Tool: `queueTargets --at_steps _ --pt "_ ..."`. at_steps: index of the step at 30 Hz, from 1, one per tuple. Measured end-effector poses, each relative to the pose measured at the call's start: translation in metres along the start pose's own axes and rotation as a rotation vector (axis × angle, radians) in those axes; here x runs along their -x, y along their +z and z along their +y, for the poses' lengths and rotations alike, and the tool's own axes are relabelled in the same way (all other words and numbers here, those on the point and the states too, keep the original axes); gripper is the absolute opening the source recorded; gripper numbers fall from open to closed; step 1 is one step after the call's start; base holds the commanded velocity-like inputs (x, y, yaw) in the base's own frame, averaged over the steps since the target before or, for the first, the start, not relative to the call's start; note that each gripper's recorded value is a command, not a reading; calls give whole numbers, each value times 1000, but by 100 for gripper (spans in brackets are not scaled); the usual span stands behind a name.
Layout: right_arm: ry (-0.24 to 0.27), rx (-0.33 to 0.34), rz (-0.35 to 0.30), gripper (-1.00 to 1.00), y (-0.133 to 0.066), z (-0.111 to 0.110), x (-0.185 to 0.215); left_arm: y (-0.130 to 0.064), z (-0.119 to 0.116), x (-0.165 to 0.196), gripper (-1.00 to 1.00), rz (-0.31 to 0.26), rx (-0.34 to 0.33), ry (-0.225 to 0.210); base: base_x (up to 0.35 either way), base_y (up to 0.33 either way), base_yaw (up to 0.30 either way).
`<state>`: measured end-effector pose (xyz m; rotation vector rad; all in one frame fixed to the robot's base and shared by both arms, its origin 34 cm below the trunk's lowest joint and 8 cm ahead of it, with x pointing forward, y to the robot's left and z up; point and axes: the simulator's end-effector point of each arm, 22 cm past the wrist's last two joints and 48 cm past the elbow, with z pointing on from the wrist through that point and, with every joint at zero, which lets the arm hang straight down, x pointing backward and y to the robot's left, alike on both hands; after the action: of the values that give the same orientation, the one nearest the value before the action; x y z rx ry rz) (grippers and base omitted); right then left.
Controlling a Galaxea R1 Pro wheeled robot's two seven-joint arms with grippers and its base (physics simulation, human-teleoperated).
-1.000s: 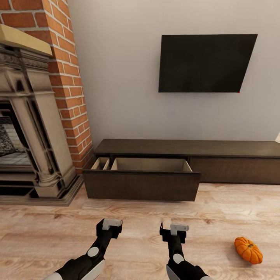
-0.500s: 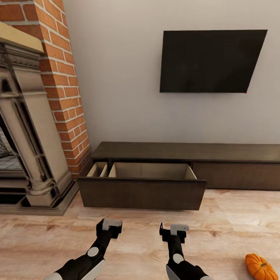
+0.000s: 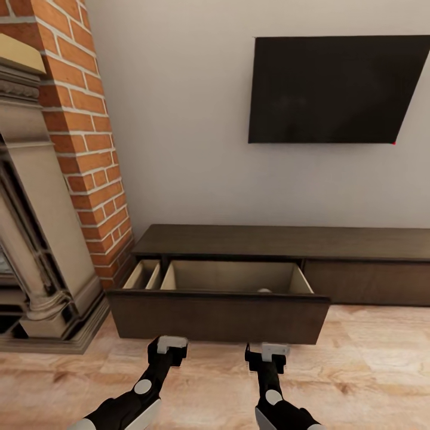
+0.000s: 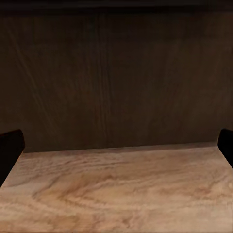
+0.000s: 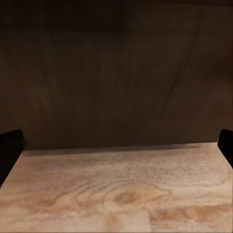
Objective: Place each of the two pumpkins and all three candles from the living room inside a cabinet in the living room (use any cabinet), then make sure every cabinet is closed, and position the cauldron so it is next to a table in the living room.
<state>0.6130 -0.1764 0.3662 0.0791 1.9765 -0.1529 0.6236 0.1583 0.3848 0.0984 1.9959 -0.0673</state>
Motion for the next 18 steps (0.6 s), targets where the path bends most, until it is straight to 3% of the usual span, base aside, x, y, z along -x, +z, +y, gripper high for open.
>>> queueTargets --at_steps 7,18 --pt "0 0 1 100 0 0 0 0 0 0 100 1 0 0 266 0 0" --pt "-2 0 3 100 0 0 -1 0 -1 0 100 1 -1 -2 37 0 0"
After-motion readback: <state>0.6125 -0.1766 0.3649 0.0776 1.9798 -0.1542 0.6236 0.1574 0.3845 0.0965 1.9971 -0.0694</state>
